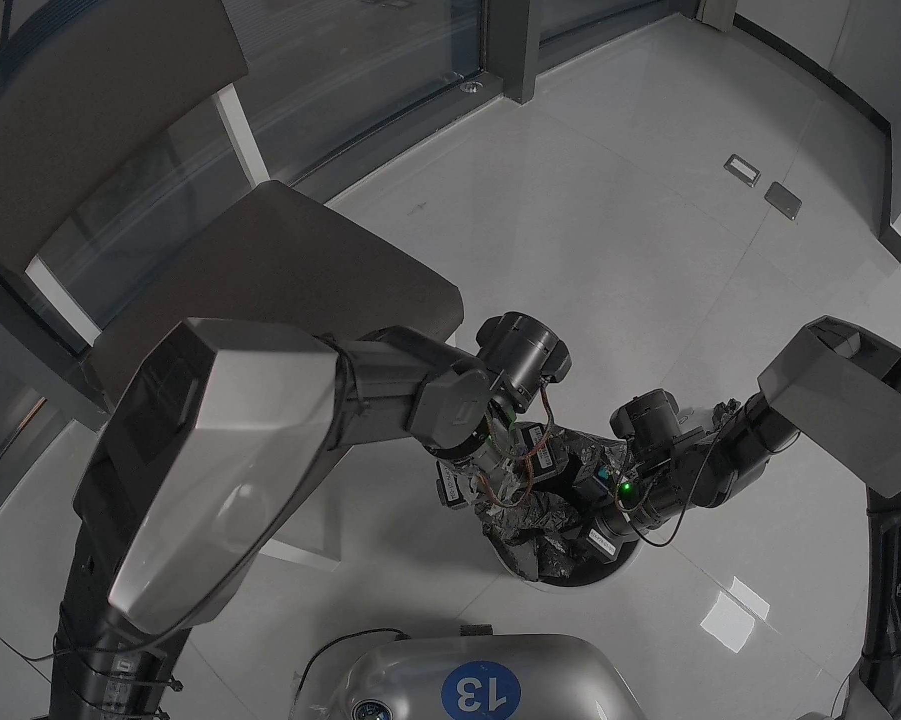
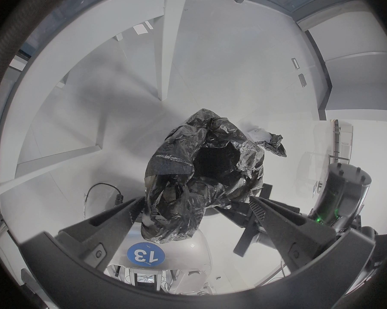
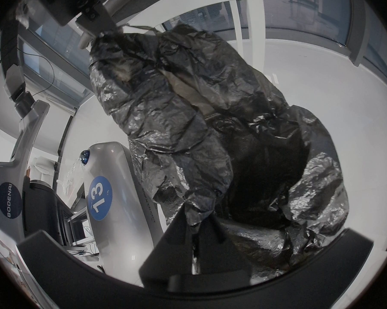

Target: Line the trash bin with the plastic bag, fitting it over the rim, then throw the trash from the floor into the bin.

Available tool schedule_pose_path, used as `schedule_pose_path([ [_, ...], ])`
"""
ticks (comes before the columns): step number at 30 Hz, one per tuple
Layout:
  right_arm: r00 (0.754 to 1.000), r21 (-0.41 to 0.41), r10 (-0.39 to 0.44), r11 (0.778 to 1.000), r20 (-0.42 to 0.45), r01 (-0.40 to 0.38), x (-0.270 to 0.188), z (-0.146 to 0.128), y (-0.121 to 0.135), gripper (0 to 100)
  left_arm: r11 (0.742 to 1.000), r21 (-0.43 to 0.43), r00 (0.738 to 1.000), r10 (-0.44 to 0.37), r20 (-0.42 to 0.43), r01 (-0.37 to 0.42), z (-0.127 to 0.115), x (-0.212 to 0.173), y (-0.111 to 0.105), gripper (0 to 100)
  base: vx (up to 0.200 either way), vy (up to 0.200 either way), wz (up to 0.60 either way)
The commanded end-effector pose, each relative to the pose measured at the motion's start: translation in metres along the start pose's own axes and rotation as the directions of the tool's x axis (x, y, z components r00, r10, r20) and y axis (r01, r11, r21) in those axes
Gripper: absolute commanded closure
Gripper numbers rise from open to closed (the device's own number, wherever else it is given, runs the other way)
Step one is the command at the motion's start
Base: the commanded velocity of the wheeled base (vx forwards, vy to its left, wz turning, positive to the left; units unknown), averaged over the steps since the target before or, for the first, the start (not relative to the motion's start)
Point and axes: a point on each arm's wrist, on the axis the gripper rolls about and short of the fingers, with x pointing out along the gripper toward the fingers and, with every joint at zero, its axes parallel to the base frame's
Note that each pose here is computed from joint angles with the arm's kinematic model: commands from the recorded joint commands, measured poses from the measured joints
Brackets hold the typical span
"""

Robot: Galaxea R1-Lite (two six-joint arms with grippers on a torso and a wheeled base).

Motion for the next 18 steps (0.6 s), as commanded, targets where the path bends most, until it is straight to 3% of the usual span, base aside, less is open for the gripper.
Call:
schedule_pose_path([
  [1, 0.999, 0.035, -0.035, 0.999, 0.005, 0.035, -0.011, -0.008, -0.015, 100, 1.000, -0.002, 1.000, 0.011, 0.002, -0.011, 0.000, 0.001, 0.002, 0, 0.000, 0.000, 0.00],
  [9, 0.995, 0.119, -0.092, 0.988, -0.033, 0.095, -0.049, -0.031, -0.049, 100, 1.000, 0.005, 1.000, 0.001, 0.007, -0.001, -0.001, -0.003, -0.002, 0, 0.000, 0.000, 0.00],
  [14, 0.997, 0.107, -0.077, 0.991, -0.025, 0.079, -0.044, -0.024, -0.044, 100, 1.000, 0.007, 1.000, -0.002, 0.009, 0.002, -0.003, -0.004, -0.004, 0, 0.000, 0.000, 0.00],
  [18, 1.000, 0.070, -0.013, 0.997, -0.014, 0.014, -0.027, -0.007, -0.020, 100, 1.000, 0.009, 1.000, -0.005, 0.012, 0.005, -0.004, -0.007, -0.006, 0, 0.000, 0.000, 0.00],
])
